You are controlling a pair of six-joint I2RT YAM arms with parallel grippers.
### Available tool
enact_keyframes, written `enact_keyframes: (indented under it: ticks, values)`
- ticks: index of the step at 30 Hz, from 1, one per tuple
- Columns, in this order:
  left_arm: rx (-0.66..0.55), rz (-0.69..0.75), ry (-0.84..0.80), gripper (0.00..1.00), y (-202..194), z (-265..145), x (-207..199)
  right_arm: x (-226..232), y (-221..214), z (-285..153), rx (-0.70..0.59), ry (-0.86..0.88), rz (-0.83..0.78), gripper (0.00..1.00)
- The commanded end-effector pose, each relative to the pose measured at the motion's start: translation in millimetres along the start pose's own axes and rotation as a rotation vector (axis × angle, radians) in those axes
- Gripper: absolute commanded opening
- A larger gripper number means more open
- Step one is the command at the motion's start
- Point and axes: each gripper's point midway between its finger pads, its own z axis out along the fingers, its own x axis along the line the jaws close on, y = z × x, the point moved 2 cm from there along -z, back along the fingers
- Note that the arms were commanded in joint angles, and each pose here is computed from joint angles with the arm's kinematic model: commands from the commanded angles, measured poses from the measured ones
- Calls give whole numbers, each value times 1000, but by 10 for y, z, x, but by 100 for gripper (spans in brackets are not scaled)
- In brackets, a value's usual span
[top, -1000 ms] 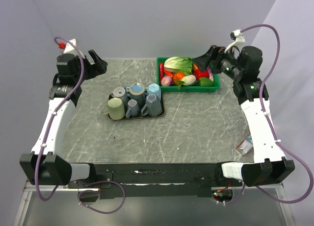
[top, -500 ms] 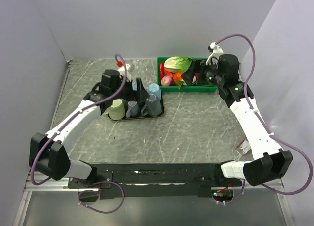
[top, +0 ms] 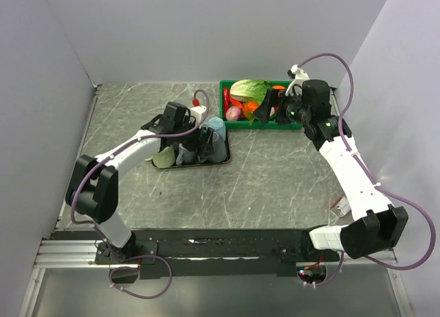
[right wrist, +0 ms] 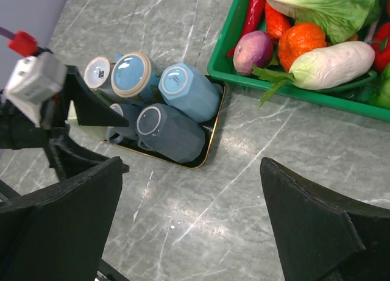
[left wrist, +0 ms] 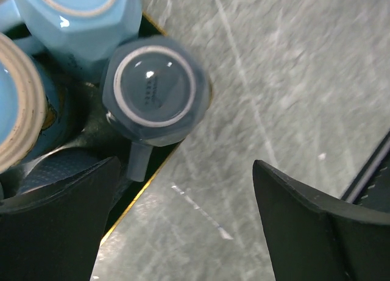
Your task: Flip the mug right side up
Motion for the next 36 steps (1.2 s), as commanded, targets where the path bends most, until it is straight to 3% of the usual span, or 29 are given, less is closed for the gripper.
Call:
enact_keyframes:
  ticks: [1,11,20,30,36]
  values:
    - [18,114,22,96,53,70,92,12,28,-2,2,-10,-23,99]
    - [84,75,33,100,-177,409,280,-32,5,54,30,-29,-20,99]
    - [88,84,39,75,-252,458,253,-48,-97,85,40,-24,7,99]
    - [130,108,94,39,-367,549,274,-119,-151,84,38,-62,28,99]
    - [123,116,120,25,-349,547,260,-146,-187,66,36,-79,39,98]
